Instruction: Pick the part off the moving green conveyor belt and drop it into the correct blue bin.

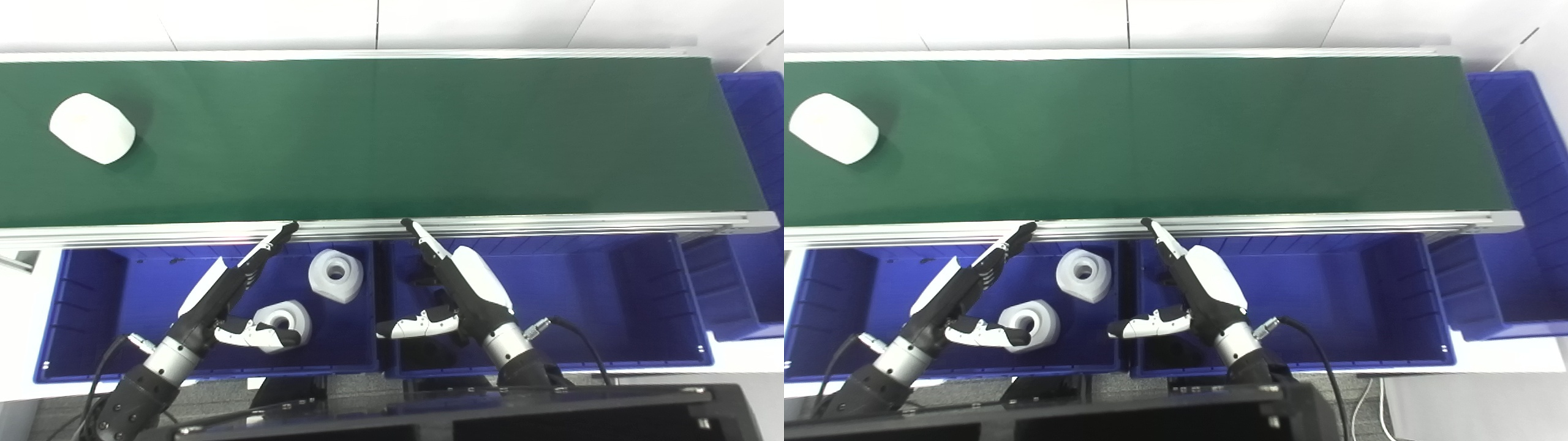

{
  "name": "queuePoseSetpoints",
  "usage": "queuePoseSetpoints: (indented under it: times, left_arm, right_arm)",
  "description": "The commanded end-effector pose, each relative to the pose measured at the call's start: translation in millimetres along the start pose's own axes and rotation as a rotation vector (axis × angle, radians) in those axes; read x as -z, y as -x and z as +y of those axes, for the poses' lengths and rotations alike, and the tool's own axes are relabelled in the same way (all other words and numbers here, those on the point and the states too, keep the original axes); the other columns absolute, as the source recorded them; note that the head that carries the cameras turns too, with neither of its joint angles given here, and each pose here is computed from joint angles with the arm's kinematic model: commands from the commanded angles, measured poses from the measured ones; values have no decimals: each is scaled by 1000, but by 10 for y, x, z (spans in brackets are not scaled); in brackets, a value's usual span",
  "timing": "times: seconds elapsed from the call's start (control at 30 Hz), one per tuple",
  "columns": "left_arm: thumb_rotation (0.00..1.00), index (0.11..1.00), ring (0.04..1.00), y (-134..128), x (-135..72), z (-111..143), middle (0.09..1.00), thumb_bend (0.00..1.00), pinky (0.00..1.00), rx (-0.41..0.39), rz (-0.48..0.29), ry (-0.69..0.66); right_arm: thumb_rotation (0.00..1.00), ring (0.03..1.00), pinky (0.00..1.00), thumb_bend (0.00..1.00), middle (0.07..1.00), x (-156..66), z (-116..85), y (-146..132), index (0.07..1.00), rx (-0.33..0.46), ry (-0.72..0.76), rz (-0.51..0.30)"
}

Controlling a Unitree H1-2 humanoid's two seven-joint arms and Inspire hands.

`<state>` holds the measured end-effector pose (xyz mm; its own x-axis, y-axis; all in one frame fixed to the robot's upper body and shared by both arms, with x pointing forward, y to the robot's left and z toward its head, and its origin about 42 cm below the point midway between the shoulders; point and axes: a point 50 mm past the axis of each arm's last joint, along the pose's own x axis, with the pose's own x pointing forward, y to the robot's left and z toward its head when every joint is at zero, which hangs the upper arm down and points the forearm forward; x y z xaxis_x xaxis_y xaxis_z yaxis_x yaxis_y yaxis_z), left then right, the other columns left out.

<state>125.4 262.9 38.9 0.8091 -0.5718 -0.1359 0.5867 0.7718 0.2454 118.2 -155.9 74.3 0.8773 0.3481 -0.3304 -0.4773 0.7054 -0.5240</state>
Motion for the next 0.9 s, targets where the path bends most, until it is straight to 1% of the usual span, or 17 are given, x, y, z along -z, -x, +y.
queuePoseSetpoints:
  times: [0.0,0.13,0.33,0.43,0.5,0.57,0.6,0.7,0.77,0.87]
  left_arm:
    - [409,988,1000,-8,-80,28,1000,842,994,-12,-60,-15]
    - [409,976,988,-20,-91,-33,1000,846,949,-19,-59,-19]
    - [419,977,990,-56,-120,-148,1000,848,943,-24,-63,-36]
    - [387,979,990,-94,-140,-227,1000,838,933,-23,-71,-30]
    - [378,982,991,-124,-162,-277,1000,837,936,-25,-76,-46]
    - [361,984,984,-175,-186,-331,1000,833,935,-22,-83,-80]
    - [358,991,987,-205,-190,-357,1000,826,943,-17,-86,-94]
    - [311,994,986,-263,-183,-427,1000,825,953,-9,-92,-101]
    - [295,997,981,-284,-187,-465,1000,823,948,-3,-98,-104]
    - [296,1000,978,-314,-198,-501,1000,824,940,5,-107,-108]
  right_arm:
    - [477,918,856,1000,968,-51,-20,45,1000,12,1,-57]
    - [478,917,835,1000,971,-7,-51,103,1000,1,6,-43]
    - [479,913,798,1000,977,72,-142,197,1000,-21,-36,-37]
    - [480,913,783,1000,980,142,-205,251,1000,-31,-55,-37]
    - [479,914,749,1000,987,192,-258,287,1000,-37,-69,-32]
    - [448,934,767,993,996,251,-318,327,1000,-41,-96,-25]
    - [419,948,805,987,999,280,-345,347,1000,-42,-106,-23]
    - [384,969,852,975,1000,342,-397,391,1000,-42,-125,-20]
    - [357,980,872,963,1000,377,-422,413,1000,-46,-131,-20]
    - [328,985,873,950,1000,414,-446,437,1000,-48,-140,-22]
